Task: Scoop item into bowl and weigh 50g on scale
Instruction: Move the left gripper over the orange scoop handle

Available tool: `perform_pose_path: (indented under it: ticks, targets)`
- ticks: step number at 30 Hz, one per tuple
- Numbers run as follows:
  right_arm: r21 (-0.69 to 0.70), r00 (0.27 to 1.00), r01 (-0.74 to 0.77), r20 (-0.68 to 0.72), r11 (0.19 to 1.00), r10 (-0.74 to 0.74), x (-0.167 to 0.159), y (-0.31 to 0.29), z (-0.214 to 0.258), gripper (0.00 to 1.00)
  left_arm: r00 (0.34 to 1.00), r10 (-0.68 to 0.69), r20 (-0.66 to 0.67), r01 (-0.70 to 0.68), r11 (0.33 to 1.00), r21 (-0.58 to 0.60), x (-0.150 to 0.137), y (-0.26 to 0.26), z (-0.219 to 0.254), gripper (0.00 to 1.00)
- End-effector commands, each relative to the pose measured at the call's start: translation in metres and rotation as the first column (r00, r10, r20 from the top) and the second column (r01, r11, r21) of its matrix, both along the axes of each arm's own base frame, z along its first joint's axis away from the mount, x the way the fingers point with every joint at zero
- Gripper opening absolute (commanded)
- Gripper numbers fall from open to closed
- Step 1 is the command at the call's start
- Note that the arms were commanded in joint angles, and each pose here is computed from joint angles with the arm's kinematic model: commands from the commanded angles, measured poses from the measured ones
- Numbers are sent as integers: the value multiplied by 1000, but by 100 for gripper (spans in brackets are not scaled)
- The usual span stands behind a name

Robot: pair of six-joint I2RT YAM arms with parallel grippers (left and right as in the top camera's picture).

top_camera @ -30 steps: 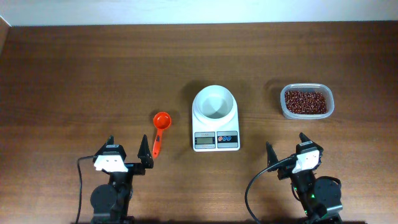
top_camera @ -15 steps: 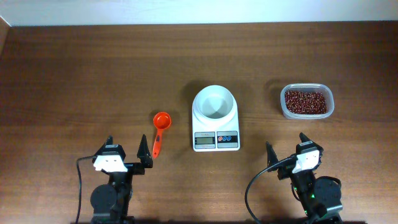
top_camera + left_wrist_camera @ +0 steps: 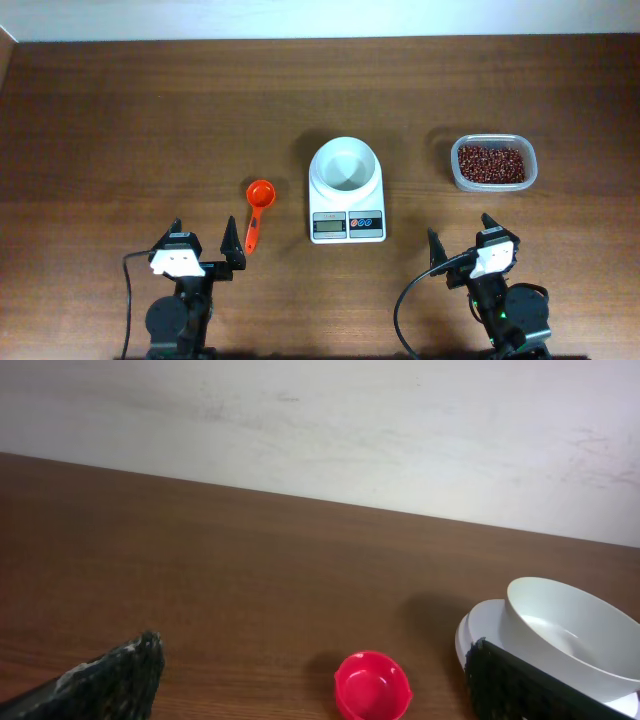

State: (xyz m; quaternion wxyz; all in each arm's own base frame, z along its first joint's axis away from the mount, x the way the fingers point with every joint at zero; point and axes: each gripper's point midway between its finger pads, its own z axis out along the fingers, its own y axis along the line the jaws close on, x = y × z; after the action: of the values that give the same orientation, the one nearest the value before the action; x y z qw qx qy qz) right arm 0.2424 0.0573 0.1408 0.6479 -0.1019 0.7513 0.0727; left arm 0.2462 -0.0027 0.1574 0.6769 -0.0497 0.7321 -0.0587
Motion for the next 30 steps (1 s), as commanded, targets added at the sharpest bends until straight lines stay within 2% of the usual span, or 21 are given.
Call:
perform_pose_path:
  ticks: [1,7,10,13,15,16,18,20,21,25,26,27,29,30]
  targets:
    - [1,1000,10,-8,1000,-10,0,-2,-3,99,1000,14,-4,-14,1000,17,0,3,-1,99]
    - [1,1000,10,-8,1000,-10,0,-2,-3,99,1000,9,20,-9,1000,16,0,2,4,99]
    - [1,1000,10,-8,1000,-10,0,-2,-3,99,992,-121,35,121,993,7,-5,-21,21,99]
    - [1,1000,10,-8,1000,-10,0,-2,-3,99,991,-134,-17,134,991,0,-22,-23,74,99]
    - [1,1000,10,-8,1000,-10,0,-2,-3,99,976,-211,-49,213,976,37,-23,-36,125,99]
    - [1,1000,10,-8,1000,-10,0,-2,-3,99,960,-253,-123,261,964,51,-17,-42,150,99]
    - [1,1000,10,-8,1000,-10,0,-2,-3,99,909,-253,-330,266,964,-9,5,-42,164,99]
    - [1,1000,10,-8,1000,-10,0,-2,-3,99,817,-254,-518,257,964,-67,25,-42,158,99]
    - [1,1000,10,-8,1000,-10,0,-2,-3,99,749,-255,-611,247,964,-99,41,-42,145,99]
    - [1,1000,10,-8,1000,-10,0,-2,-3,99,618,-255,-743,223,964,-146,79,-41,92,100]
    - [1,1000,10,-8,1000,-10,0,-2,-3,99,566,-255,-784,212,964,-161,84,-41,72,19]
    - [1,1000,10,-8,1000,-10,0,-2,-3,99,504,-255,-825,190,965,-182,86,-41,52,0]
    - [1,1000,10,-8,1000,-10,0,-2,-3,99,392,-256,-884,164,965,-206,87,-41,18,0]
    - [1,1000,10,-8,1000,-10,0,-2,-3,99,345,-256,-903,154,964,-215,88,-41,4,3]
